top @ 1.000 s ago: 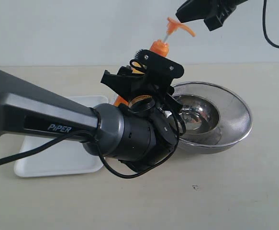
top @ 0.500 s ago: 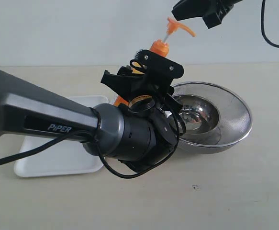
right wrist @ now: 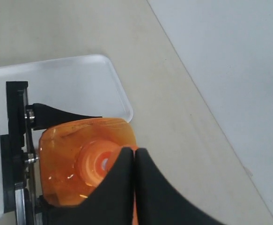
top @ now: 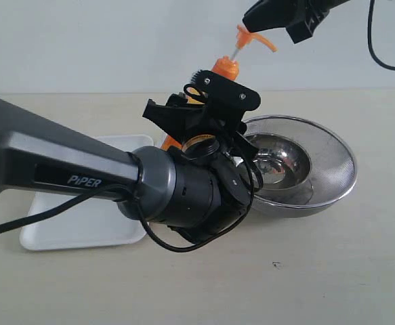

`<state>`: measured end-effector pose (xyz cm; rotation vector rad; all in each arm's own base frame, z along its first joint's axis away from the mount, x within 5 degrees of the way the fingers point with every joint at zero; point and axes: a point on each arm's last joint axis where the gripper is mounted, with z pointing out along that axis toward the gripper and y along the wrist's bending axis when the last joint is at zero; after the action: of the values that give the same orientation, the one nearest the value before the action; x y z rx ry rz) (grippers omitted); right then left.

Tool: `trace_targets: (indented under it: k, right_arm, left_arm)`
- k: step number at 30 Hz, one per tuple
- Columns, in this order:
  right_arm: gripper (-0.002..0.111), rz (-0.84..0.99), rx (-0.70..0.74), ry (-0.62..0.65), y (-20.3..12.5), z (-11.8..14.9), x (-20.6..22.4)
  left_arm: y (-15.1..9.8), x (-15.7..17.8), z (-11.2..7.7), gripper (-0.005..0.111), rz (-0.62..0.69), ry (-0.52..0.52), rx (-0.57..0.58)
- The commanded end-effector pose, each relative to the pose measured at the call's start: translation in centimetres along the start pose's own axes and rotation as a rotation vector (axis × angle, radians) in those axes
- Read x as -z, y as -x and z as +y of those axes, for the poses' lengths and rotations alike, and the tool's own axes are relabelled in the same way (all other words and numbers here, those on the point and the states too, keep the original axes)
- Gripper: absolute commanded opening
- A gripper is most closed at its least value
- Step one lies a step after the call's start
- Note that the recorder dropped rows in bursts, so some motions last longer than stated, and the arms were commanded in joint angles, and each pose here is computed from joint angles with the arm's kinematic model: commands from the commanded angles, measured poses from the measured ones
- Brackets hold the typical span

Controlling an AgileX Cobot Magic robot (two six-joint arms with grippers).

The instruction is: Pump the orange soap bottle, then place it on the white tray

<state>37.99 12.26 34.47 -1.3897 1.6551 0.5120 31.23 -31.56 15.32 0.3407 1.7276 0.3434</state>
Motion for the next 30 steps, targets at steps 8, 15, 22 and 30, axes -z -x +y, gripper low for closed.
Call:
trace_targets:
  k: [8, 15, 22, 30]
  right_arm:
    - [0.000, 0.043, -0.027, 0.070, -1.28, 0.07, -0.99]
    - [0.000, 0.069, -0.033, 0.085, -1.51, 0.22, -0.97]
    - [0.000, 0.076, -0.043, 0.091, -1.57, 0.28, -0.96]
    - [0.000, 0.078, -0.045, 0.109, -1.59, 0.44, -0.94]
  left_arm:
    - [1.62, 0.24, 0.41, 0.005, -0.087, 0.030, -0.018]
    - [1.62, 0.24, 0.41, 0.005, -0.087, 0.030, -0.018]
    - [1.62, 0.24, 0.41, 0.005, -0.087, 0.030, -0.018]
    - [1.62, 0.24, 0.41, 0.005, -0.087, 0.030, -0.018]
